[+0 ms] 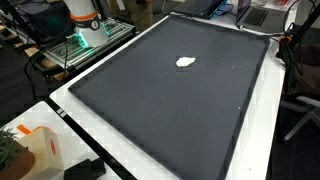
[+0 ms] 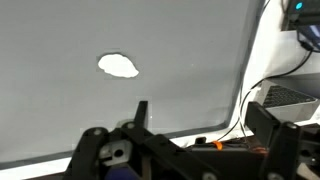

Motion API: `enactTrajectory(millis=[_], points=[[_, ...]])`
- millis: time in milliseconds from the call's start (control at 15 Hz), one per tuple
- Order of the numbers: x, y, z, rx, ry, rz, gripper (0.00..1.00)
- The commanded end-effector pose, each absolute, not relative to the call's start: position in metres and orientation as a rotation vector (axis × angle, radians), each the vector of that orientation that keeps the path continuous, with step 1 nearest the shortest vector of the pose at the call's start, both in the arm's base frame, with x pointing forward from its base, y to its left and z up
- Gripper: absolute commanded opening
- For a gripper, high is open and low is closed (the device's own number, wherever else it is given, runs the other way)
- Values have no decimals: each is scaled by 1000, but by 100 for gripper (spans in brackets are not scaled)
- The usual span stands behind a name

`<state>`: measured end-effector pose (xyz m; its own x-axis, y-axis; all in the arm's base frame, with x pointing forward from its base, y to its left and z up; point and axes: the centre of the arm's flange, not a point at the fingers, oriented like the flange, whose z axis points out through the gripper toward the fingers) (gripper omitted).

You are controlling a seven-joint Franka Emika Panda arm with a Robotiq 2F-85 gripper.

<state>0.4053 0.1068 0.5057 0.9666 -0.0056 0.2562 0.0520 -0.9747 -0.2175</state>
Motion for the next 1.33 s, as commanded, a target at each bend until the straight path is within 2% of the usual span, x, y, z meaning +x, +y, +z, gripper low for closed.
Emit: enactTrajectory(millis=[0,333,533,600,1000,1267], points=[[405,71,461,-3015,-182,-529,100],[388,40,374,-3048,-538,-664,100],[371,41,332,-2978,-447,-733,100],[396,43,374,-3023,-450,-723,100],[409,48,356,-3010,-442,-713,100],[412,45,326,-2936,-294,-937,100]])
